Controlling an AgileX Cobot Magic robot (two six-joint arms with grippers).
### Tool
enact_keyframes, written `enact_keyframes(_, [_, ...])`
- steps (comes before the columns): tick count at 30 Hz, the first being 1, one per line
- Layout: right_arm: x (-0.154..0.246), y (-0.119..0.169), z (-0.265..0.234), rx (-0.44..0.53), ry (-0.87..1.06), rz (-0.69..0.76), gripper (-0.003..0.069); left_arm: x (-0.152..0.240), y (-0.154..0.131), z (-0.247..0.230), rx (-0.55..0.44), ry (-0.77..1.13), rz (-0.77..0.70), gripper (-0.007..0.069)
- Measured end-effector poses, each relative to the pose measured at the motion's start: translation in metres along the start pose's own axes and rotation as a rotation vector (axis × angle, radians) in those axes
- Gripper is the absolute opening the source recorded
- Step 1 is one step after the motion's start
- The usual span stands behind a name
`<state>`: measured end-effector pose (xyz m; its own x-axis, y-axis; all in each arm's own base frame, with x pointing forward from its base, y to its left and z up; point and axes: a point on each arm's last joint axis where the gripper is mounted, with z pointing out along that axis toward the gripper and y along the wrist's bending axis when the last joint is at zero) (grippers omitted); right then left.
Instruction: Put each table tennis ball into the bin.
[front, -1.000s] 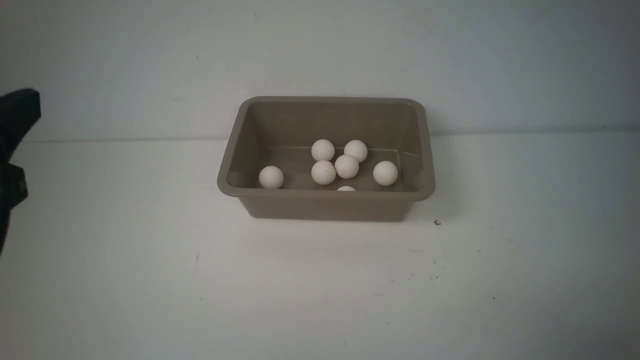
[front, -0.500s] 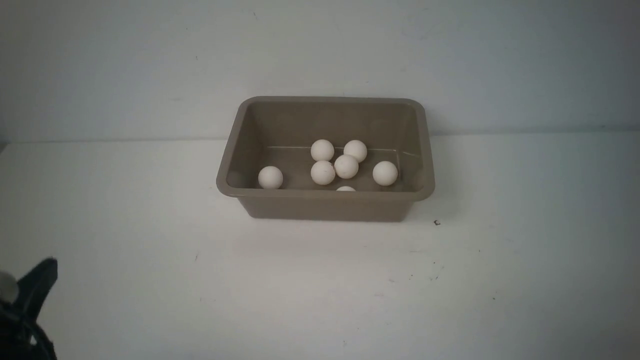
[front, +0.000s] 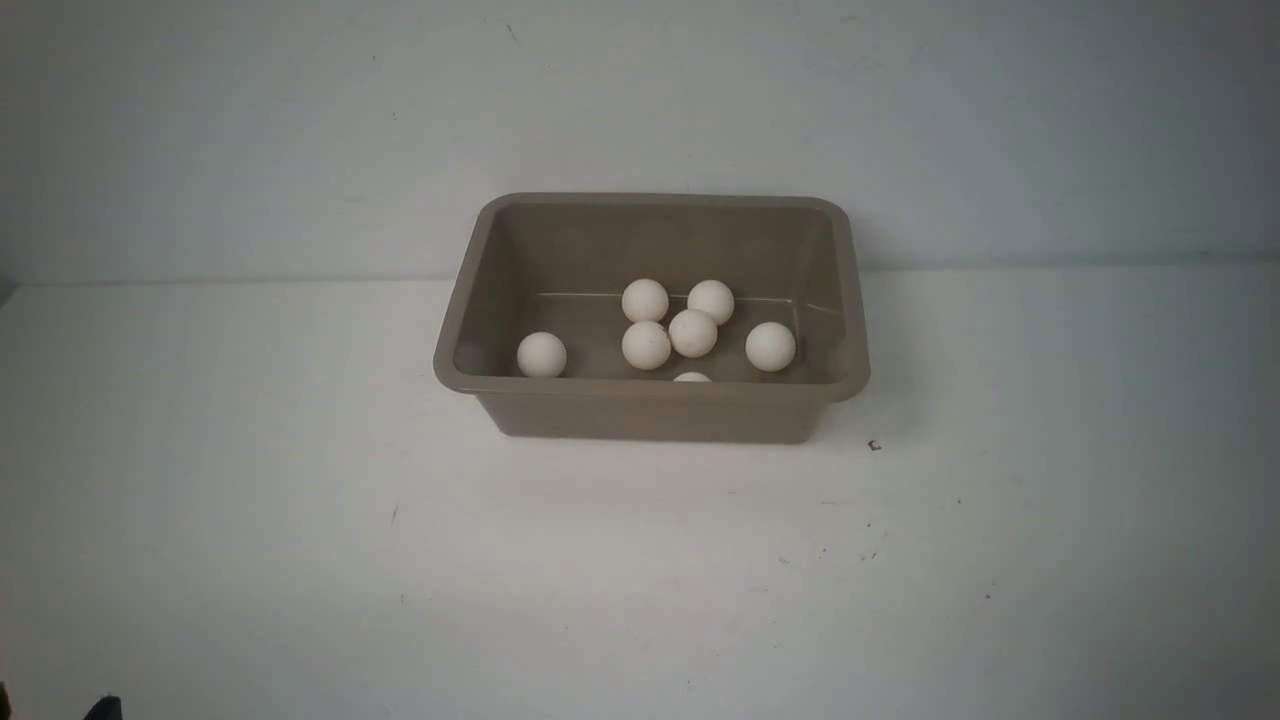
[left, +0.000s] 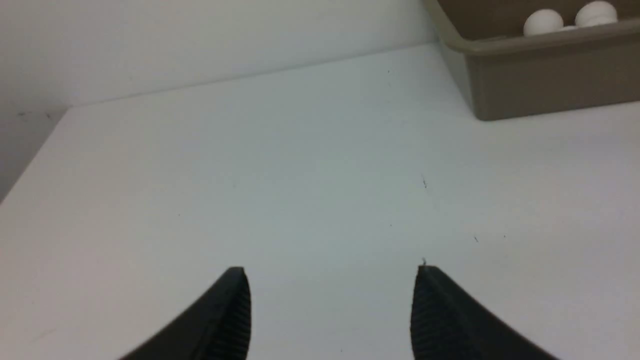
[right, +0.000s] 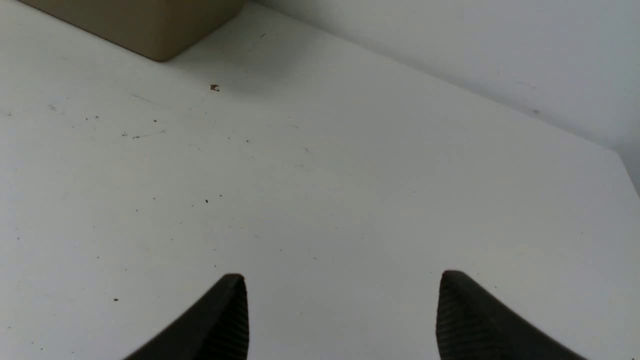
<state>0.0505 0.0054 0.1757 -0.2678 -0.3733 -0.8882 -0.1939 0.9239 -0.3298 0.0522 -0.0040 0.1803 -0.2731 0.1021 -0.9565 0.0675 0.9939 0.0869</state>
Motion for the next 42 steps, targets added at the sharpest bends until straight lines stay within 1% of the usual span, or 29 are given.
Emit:
enact_keyframes(4, [0.0, 0.0, 0.0, 0.0, 0.0, 0.0, 0.0462, 0.0087, -0.0007, 0.0024, 0.002, 0.03, 0.004, 0.0394])
enact_keyframes(42, [0.0, 0.0, 0.0, 0.0, 0.0, 0.0, 0.0462, 0.0088, -0.0006, 0.0025, 0.001, 0.029, 0.002, 0.0394])
